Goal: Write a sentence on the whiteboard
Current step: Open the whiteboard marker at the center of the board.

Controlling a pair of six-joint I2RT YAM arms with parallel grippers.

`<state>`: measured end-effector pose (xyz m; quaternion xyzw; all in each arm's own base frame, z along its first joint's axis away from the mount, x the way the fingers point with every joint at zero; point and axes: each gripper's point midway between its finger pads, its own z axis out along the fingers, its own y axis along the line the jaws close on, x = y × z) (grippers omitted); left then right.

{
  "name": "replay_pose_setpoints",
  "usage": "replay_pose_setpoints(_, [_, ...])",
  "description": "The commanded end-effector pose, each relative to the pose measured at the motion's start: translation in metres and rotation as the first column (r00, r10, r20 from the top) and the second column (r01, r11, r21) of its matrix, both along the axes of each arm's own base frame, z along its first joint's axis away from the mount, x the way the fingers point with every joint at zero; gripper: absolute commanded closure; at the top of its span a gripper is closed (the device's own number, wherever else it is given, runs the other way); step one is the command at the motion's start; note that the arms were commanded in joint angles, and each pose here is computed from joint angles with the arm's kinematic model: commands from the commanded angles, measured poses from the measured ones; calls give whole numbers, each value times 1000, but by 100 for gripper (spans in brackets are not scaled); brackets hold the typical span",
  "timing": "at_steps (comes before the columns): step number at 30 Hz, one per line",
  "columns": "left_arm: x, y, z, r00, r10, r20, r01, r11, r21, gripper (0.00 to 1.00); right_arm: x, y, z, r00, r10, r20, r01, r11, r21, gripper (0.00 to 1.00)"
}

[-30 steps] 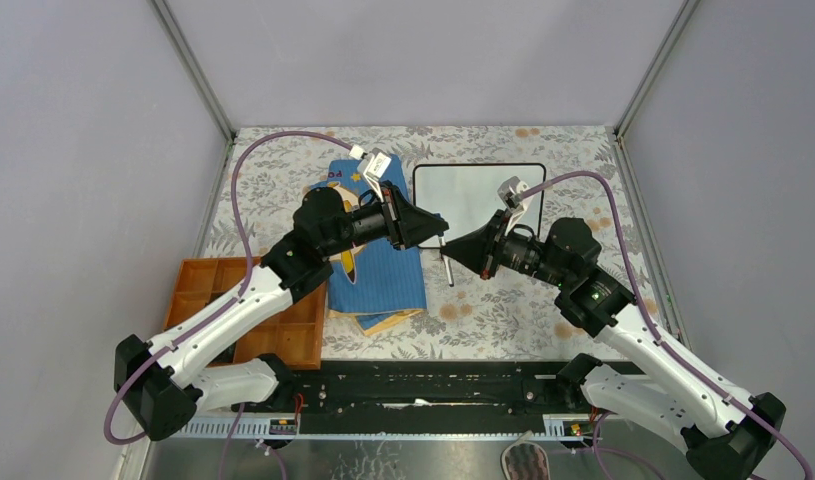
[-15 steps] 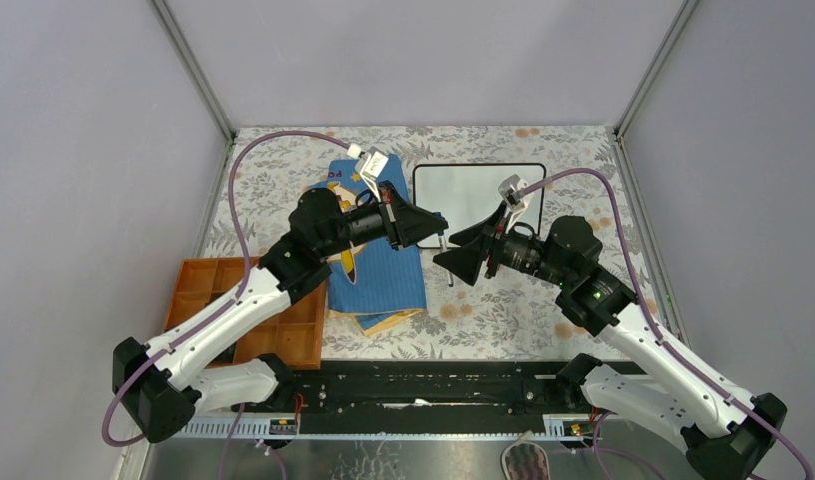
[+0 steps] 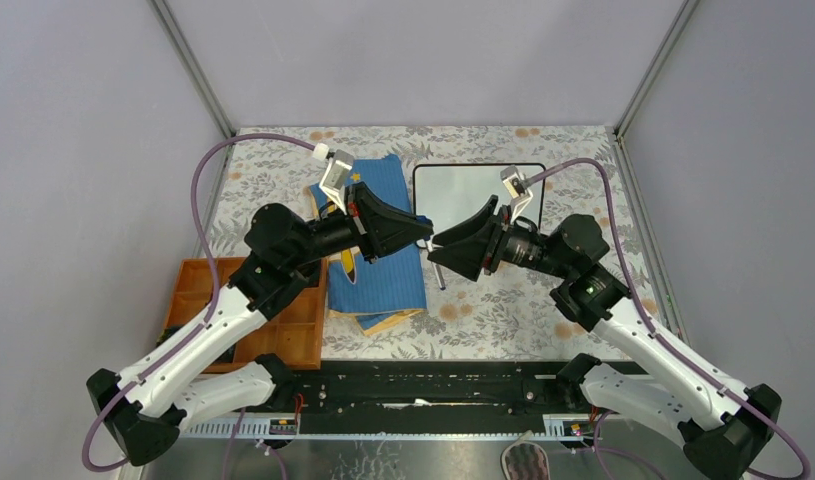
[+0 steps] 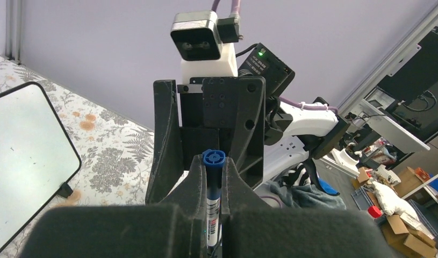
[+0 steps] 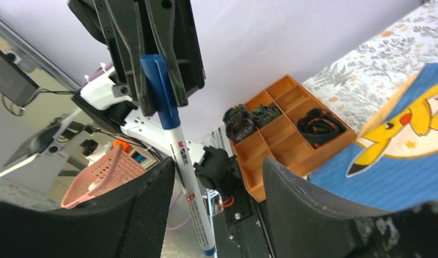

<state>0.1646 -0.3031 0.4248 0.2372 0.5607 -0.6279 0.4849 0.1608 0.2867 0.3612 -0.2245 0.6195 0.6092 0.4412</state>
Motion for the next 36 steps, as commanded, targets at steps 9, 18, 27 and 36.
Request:
replay_pose_setpoints(9, [-10,2,13,997,-28,75,31,999,-42,100,-15,8,37,992,125,21,-127,979,159,38])
replay_pose_setpoints(18, [-10,4,17,997,-22,80,26,998,-48,100,-17,12,35,986,165,4,-164,973,162,49])
replay_pose_setpoints(27, [-9,5,20,996,-9,86,13,999,-51,100,-23,12,29,980,199,-4,-197,968,153,55])
replay_pose_setpoints(36, [-7,10,26,996,26,84,-20,997,-69,100,-21,11,20,985,175,0,-174,977,126,100])
